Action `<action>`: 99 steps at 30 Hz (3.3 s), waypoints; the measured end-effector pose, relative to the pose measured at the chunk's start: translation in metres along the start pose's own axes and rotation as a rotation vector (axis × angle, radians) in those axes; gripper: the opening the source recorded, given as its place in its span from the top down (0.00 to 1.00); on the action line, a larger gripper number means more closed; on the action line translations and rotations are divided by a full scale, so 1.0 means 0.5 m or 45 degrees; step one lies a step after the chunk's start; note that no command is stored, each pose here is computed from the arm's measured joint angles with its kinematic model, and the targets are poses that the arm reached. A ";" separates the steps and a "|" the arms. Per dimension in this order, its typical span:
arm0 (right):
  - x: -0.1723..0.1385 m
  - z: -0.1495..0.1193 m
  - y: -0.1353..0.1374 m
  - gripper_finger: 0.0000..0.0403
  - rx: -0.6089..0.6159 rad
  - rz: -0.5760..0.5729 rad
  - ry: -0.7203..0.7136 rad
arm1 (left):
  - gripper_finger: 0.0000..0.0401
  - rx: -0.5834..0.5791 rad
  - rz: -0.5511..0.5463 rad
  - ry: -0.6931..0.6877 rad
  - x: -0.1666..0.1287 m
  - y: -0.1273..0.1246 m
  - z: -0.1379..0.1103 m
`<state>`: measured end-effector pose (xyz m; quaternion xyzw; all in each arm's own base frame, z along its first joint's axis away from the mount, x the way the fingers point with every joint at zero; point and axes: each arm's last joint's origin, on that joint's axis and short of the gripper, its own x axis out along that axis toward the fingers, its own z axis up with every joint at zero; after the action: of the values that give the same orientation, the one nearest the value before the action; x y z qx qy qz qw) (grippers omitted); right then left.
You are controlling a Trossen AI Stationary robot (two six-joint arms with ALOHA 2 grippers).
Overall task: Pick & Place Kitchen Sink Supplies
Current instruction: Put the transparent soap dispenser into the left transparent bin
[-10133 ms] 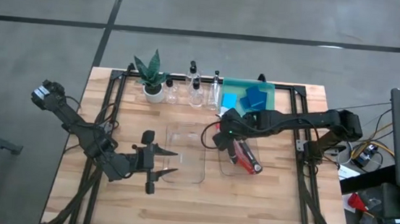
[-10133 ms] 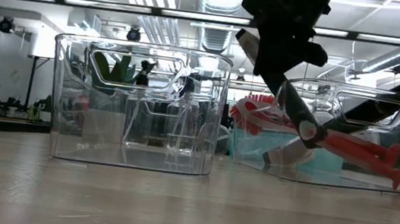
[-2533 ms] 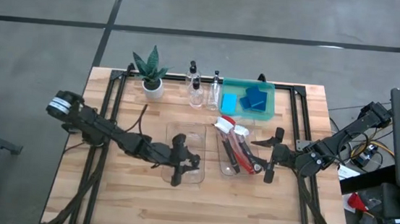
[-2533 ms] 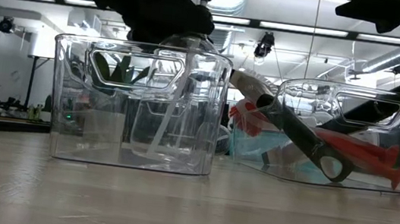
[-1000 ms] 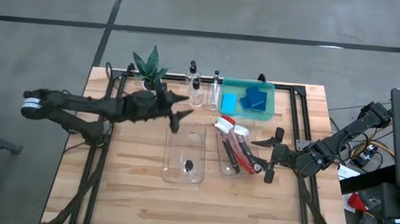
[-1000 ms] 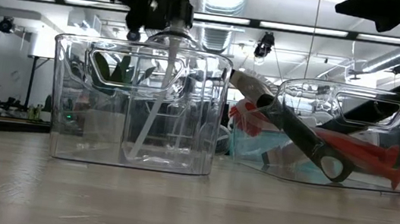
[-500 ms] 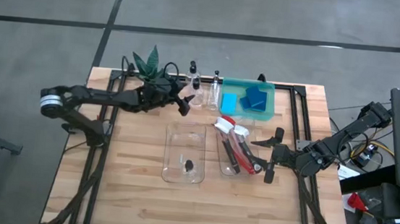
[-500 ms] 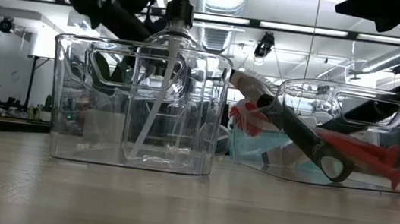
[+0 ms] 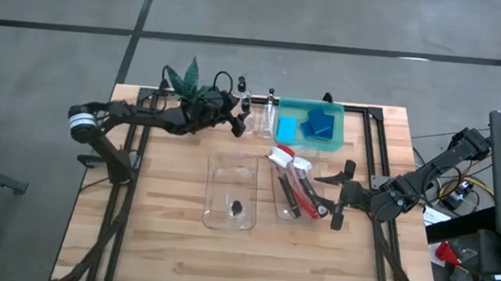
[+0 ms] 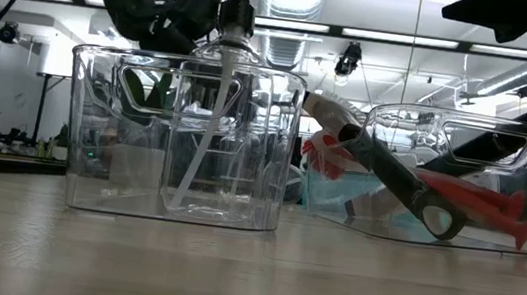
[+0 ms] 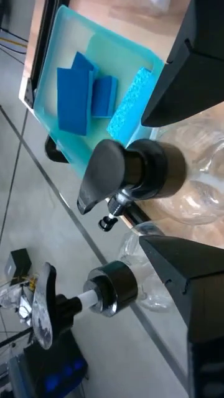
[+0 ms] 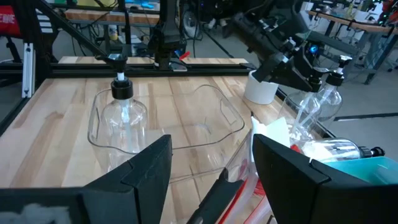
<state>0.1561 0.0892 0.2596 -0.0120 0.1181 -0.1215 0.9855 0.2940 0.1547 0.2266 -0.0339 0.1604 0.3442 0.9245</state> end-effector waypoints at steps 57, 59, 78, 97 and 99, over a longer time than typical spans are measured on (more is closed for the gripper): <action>0.001 -0.007 0.000 0.45 0.004 -0.004 0.008 | 0.68 0.001 -0.604 -0.270 -0.271 -0.040 0.168; 0.001 -0.007 -0.001 0.45 0.004 -0.005 0.009 | 0.68 0.014 -0.659 -0.260 -0.280 -0.058 0.165; 0.001 -0.006 0.000 0.45 0.027 -0.004 0.005 | 0.63 0.174 -0.845 0.040 -0.239 -0.210 0.071; 0.001 -0.006 0.000 0.45 0.025 -0.004 0.007 | 0.61 0.202 -0.838 0.215 -0.175 -0.254 0.005; 0.001 -0.006 0.000 0.45 0.025 -0.004 0.007 | 0.61 0.194 -0.837 0.220 -0.175 -0.254 0.005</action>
<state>0.1558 0.0889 0.2564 -0.0021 0.1195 -0.1241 0.9851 0.3147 0.0039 0.2506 -0.0437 0.2439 0.0110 0.9688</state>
